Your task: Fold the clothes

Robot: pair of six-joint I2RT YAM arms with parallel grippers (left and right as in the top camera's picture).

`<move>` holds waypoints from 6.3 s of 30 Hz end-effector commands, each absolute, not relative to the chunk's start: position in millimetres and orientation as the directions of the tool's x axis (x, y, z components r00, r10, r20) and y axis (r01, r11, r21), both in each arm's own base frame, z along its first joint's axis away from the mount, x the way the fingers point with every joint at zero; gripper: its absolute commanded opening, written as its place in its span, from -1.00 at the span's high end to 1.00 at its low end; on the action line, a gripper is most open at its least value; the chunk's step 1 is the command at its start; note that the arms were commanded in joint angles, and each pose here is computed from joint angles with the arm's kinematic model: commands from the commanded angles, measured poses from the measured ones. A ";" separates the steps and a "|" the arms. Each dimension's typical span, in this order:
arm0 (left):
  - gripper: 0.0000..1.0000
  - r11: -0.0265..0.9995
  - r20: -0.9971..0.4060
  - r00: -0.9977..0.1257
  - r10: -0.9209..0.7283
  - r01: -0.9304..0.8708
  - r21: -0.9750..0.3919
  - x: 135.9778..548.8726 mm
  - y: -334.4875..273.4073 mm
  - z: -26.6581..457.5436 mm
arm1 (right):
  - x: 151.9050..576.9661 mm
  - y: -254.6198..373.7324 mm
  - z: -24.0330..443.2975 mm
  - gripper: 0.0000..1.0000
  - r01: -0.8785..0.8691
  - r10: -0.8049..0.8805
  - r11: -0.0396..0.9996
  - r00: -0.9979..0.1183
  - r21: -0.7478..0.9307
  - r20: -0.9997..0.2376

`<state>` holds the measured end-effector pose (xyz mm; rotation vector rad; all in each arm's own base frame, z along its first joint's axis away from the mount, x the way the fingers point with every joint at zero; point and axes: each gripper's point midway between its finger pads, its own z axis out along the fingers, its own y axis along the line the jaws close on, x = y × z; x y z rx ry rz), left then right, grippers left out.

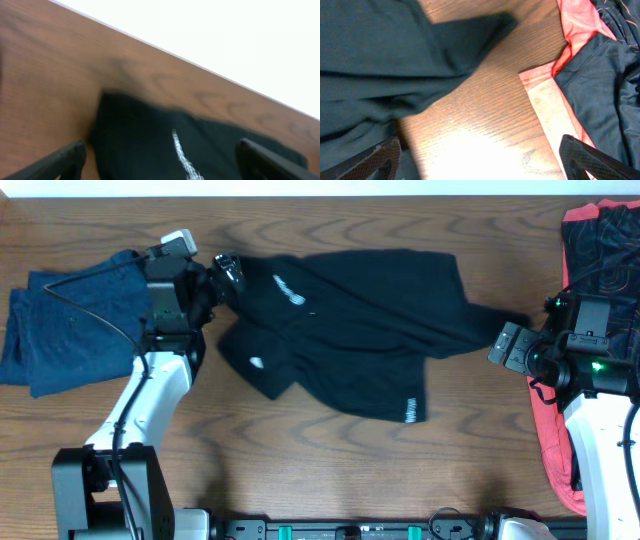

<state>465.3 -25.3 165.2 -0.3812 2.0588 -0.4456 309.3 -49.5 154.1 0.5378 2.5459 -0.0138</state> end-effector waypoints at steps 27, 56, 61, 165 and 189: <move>-0.64 0.866 0.043 -0.951 -0.305 -0.297 -0.402 262.9 -154.1 41.4 | 308.1 -52.2 157.9 -0.99 0.387 0.378 0.917 -0.772 0.093 -0.511; -0.30 0.836 0.155 -0.916 -0.371 -0.402 -0.373 229.2 -254.0 -15.1 | 304.0 -51.6 155.5 -0.99 0.379 0.368 0.922 -0.787 0.082 -0.496; -0.08 0.852 0.083 -0.915 -0.395 -0.398 -0.341 237.3 -245.5 -18.8 | 303.5 -51.6 155.2 -0.99 0.379 0.368 0.922 -0.788 0.081 -0.494; 0.88 0.856 -0.174 -0.854 -0.491 -0.510 0.088 214.7 -45.1 68.5 | 477.5 -18.6 89.9 0.98 0.378 0.323 0.923 -0.665 0.069 -0.673; 0.88 0.886 -0.268 -0.855 -0.444 -0.463 0.009 246.0 -54.0 72.6 | 311.8 -27.5 45.6 -0.60 0.392 0.391 0.920 -0.920 0.018 0.039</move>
